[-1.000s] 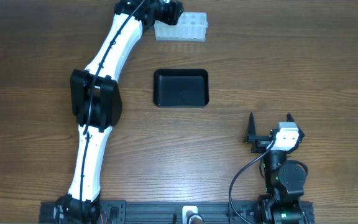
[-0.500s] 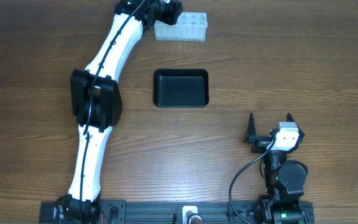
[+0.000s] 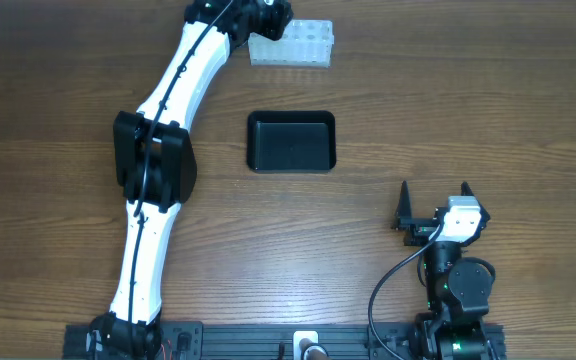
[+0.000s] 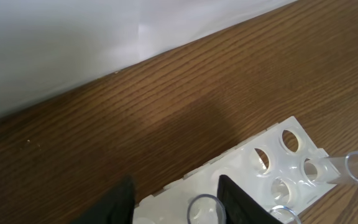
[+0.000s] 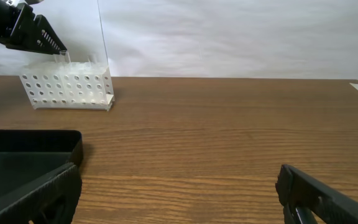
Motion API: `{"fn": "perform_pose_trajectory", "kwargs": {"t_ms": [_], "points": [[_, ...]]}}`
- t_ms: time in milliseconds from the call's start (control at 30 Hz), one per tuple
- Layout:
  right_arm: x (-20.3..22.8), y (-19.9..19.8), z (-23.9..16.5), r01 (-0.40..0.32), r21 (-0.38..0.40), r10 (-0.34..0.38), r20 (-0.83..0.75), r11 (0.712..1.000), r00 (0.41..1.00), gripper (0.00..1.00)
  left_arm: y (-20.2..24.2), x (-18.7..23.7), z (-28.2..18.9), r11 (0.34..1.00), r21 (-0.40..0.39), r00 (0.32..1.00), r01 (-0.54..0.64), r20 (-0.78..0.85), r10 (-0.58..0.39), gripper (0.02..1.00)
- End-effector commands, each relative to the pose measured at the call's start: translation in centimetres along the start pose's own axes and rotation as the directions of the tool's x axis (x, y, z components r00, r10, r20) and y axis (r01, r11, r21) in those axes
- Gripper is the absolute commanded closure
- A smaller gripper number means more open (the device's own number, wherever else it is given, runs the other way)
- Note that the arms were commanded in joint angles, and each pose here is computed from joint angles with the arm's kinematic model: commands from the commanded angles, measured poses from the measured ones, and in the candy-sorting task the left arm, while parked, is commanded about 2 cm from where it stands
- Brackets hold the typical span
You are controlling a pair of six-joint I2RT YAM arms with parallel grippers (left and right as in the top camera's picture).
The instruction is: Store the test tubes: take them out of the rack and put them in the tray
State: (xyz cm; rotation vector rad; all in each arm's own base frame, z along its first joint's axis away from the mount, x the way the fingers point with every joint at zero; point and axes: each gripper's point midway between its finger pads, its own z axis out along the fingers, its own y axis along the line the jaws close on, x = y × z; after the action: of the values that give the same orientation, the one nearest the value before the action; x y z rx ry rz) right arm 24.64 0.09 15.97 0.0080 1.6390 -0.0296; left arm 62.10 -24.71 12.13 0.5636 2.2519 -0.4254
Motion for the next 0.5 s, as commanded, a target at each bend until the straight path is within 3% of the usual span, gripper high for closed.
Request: {"fn": "perform_pose_trajectory", "kwargs": {"t_ms": [33, 500], "points": [[0.11, -0.32, -0.01, 0.008, 0.017, -0.008, 0.002, 1.000, 1.000, 0.009, -0.07, 0.86, 0.79, 1.000, 0.016, 1.000, -0.006, -0.017, 0.006, 0.656], [0.10, -0.32, -0.01, 0.008, 0.018, -0.008, 0.002, 1.000, 1.000, 0.009, -0.89, 1.06, 1.07, 0.999, 0.032, 1.000, -0.011, -0.023, 0.012, 0.726]]}}
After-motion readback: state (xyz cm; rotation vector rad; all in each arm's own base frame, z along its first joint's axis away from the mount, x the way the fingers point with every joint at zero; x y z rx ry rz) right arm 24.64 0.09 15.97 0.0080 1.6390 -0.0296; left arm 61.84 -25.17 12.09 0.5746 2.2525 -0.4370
